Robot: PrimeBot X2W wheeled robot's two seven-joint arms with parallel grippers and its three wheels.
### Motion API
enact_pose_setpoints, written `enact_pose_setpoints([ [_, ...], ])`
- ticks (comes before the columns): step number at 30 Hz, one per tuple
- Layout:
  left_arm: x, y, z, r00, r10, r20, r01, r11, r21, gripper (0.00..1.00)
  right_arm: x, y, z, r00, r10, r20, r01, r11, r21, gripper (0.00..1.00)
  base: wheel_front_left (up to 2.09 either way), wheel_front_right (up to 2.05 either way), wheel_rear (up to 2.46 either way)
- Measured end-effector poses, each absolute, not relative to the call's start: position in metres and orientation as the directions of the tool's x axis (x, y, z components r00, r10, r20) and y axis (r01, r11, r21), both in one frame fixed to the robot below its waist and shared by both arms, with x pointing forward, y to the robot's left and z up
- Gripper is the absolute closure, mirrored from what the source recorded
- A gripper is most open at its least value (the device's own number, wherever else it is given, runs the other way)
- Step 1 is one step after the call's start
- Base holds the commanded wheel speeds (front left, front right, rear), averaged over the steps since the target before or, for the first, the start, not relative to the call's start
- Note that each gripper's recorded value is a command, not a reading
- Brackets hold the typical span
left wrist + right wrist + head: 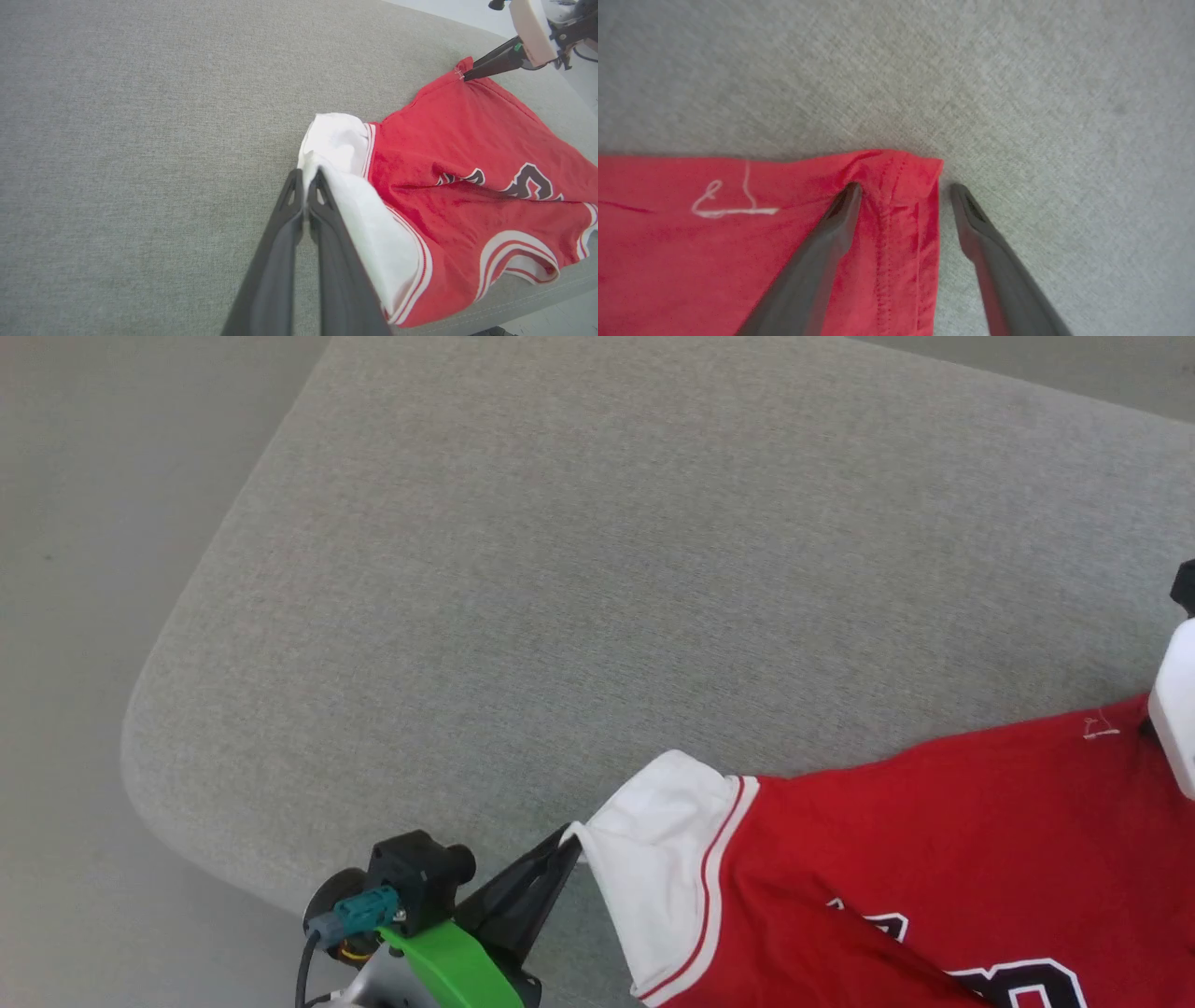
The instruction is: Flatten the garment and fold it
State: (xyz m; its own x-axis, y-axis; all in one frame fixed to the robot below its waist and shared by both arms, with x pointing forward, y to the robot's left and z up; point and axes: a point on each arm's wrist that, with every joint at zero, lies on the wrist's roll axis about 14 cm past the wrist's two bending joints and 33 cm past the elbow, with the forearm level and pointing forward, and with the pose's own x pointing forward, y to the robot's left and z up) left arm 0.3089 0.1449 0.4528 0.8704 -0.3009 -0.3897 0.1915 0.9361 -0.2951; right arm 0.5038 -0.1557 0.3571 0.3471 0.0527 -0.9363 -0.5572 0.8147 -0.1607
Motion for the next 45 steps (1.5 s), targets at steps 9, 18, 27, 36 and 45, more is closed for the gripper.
enact_pose_setpoints([
  [9, 0.308, 0.155, 0.455, 0.883, -0.273, -0.383, 0.174, 0.946, -0.274, 1.0, 0.511, -0.148, 0.358, 0.386, 0.108, -0.916, -0.545, 0.828, -0.131, 1.0, 0.0, 0.0, 0.0],
  [18, 0.318, 0.168, 0.492, 0.926, -0.268, -0.266, 0.22, 0.956, -0.195, 1.0, 0.531, -0.15, 0.433, 0.625, 0.209, -0.752, -0.454, 0.881, -0.132, 1.0, 0.0, 0.0, 0.0],
  [27, 0.354, 0.185, 0.596, 0.962, -0.266, 0.064, 0.268, 0.963, -0.037, 1.0, 0.525, -0.165, 0.569, 0.86, 0.287, -0.423, -0.388, 0.905, -0.173, 1.0, 0.0, 0.0, 0.0],
  [36, 0.365, 0.179, 0.723, 0.85, -0.296, 0.435, 0.279, 0.955, 0.103, 1.0, 0.476, -0.185, 0.683, 0.951, 0.294, -0.091, -0.307, 0.926, -0.218, 1.0, 0.0, 0.0, 0.0],
  [45, 0.356, 0.161, 0.824, 0.666, -0.352, 0.658, 0.267, 0.936, 0.231, 1.0, 0.43, -0.209, 0.759, 0.958, 0.242, 0.151, -0.209, 0.955, -0.209, 1.0, 0.0, 0.0, 0.0],
])
